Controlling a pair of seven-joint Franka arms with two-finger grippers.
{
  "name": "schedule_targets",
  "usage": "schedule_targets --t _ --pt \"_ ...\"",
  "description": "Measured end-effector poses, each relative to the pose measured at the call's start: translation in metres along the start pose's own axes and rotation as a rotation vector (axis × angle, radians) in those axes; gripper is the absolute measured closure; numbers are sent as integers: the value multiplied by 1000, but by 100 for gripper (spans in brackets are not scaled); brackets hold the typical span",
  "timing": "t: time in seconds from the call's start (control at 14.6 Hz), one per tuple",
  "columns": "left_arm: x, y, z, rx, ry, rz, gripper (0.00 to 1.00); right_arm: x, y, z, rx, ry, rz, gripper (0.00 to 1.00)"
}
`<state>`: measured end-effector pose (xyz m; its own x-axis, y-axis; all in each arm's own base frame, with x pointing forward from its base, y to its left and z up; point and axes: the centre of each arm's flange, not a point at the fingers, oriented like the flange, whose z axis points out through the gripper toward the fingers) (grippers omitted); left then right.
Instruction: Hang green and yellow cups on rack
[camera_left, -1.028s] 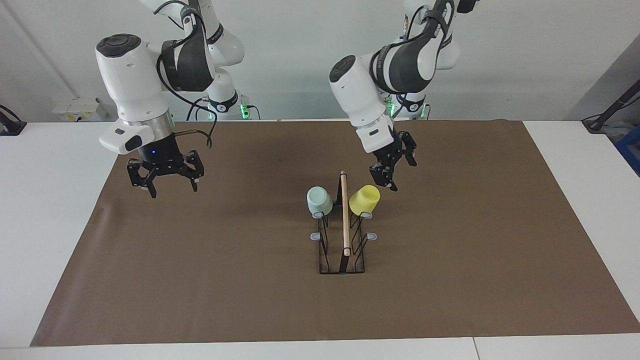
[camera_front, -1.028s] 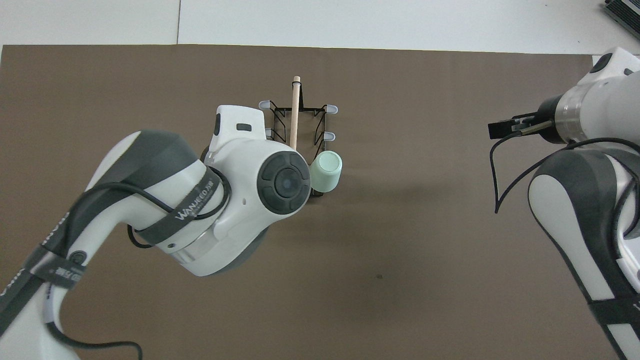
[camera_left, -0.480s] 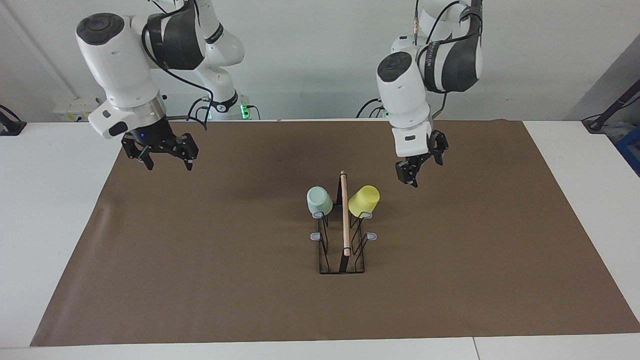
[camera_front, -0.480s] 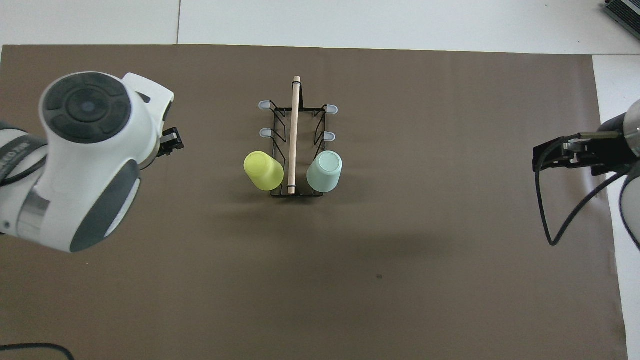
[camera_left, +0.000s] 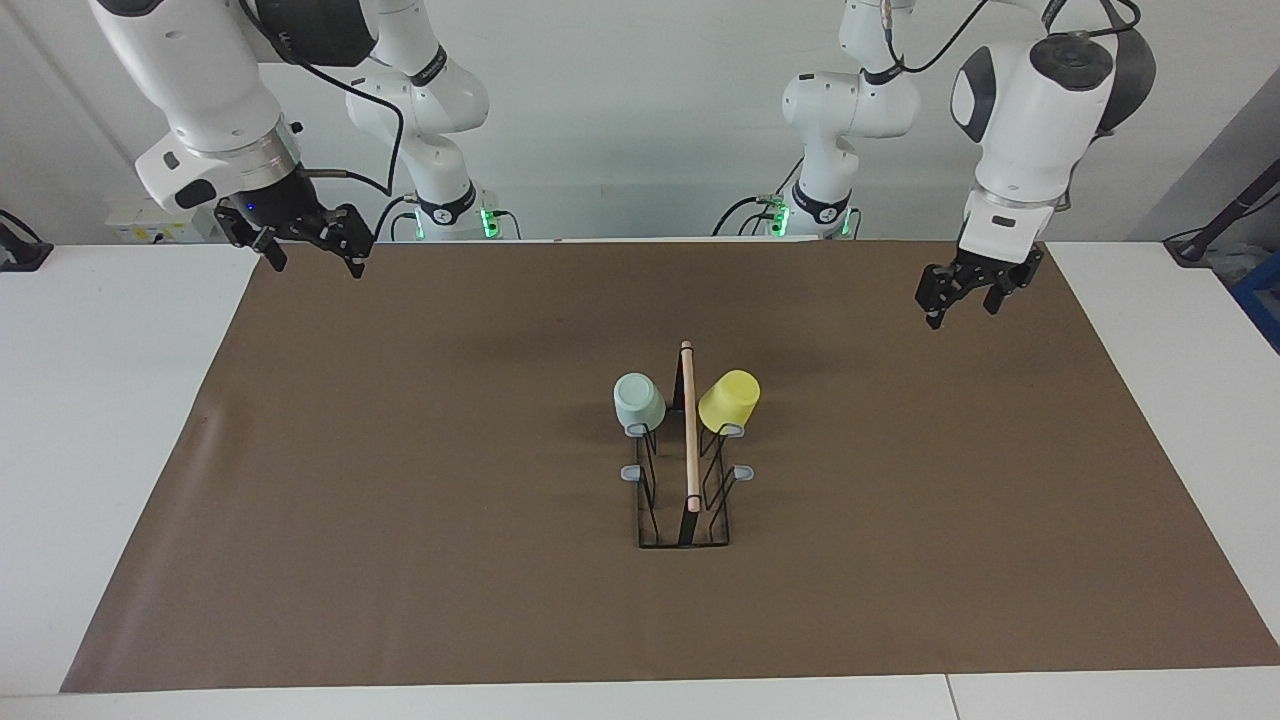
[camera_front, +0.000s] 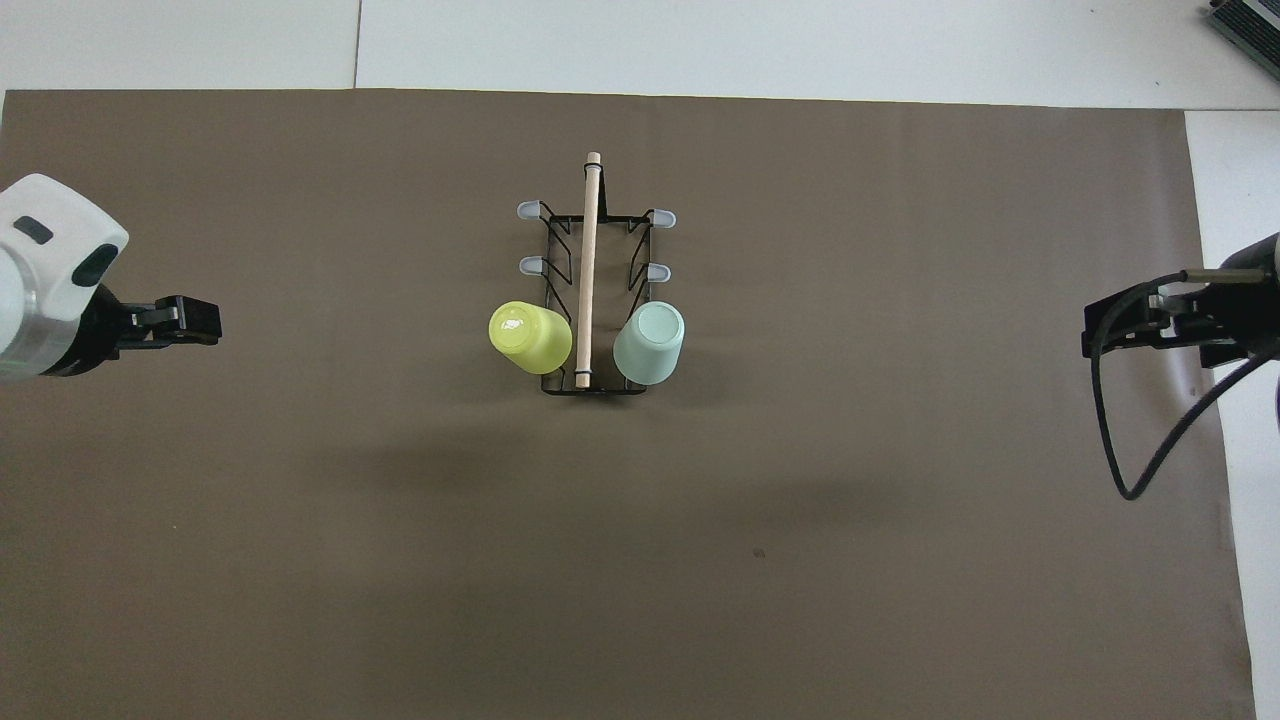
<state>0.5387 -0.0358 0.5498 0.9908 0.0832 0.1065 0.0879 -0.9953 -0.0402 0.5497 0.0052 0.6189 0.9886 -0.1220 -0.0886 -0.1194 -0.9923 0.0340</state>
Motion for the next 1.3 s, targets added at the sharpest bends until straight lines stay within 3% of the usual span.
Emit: schedule_targets --t 0.34,0.75,1.3 --pt "16 -13 -34 -38 53 107 3 3 22 2 24 -7 29 0" --pt "35 -4 -82 -43 -9 134 1 2 14 2 16 -6 14 0" --pt "15 17 -103 -41 -90 181 0 1 4 2 15 -6 -3 0"
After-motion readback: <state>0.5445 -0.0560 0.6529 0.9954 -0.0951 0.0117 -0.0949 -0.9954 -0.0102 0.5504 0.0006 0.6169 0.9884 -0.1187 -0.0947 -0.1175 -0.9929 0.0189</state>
